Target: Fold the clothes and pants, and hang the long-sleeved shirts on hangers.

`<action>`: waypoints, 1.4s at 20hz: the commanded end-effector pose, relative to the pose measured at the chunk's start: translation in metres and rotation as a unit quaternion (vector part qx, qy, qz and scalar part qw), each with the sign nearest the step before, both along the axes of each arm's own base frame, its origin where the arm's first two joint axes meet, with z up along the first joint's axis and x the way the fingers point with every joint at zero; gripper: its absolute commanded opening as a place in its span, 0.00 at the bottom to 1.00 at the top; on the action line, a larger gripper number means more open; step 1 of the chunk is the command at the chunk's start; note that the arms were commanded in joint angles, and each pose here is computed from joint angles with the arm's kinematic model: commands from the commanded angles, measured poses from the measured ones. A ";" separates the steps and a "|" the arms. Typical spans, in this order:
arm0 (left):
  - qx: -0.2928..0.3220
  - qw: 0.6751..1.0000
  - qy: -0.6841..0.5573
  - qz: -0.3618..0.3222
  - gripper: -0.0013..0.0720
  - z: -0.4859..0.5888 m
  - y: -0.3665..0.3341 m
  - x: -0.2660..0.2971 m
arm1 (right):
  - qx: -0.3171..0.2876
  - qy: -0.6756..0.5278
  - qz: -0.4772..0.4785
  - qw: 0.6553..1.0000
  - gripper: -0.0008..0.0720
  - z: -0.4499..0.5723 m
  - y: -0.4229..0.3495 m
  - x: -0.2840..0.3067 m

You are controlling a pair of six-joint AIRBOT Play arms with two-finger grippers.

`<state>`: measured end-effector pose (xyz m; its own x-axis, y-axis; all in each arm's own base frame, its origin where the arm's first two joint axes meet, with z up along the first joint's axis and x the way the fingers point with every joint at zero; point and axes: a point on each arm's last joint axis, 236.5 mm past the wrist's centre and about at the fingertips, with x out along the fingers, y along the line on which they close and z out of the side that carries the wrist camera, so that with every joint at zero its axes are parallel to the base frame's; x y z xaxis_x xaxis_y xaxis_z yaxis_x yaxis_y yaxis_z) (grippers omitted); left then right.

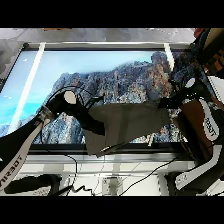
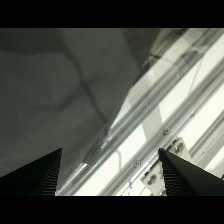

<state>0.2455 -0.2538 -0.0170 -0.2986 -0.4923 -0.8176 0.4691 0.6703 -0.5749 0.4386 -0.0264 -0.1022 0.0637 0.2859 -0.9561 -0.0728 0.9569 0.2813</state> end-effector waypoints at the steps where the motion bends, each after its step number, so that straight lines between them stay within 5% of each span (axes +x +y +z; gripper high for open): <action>1: 0.004 1.000 -0.009 0.013 0.97 -0.013 -0.002 0.011 | -0.010 -0.045 -0.005 0.999 0.86 0.002 -0.006 0.027; 6: 0.005 1.000 -0.015 0.021 0.97 -0.020 -0.004 0.018 | -0.004 -0.007 -0.029 1.000 0.86 -0.007 -0.009 0.017; 12: 0.067 0.992 -0.110 0.019 0.97 -0.041 0.022 0.057 | 0.211 0.103 0.025 0.972 0.86 0.010 0.095 -0.034; 16: 0.124 0.970 -0.208 0.009 0.97 -0.050 0.050 0.099 | 0.256 0.122 0.090 0.955 0.86 0.011 0.162 -0.058; 20: 0.158 0.955 -0.250 -0.007 0.97 -0.051 0.067 0.116 | 0.234 0.093 0.178 0.951 0.86 0.011 0.211 -0.063; 28: 0.160 0.956 -0.247 -0.009 0.97 -0.051 0.068 0.114 | 0.147 0.049 0.164 0.974 0.87 0.008 0.182 -0.031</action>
<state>0.3575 -0.1880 -0.0685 0.1459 -0.2003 -0.9688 0.6405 0.7654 -0.0617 0.4013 0.1640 -0.0882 -0.1938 0.5782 -0.7926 -0.3072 0.7315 0.6087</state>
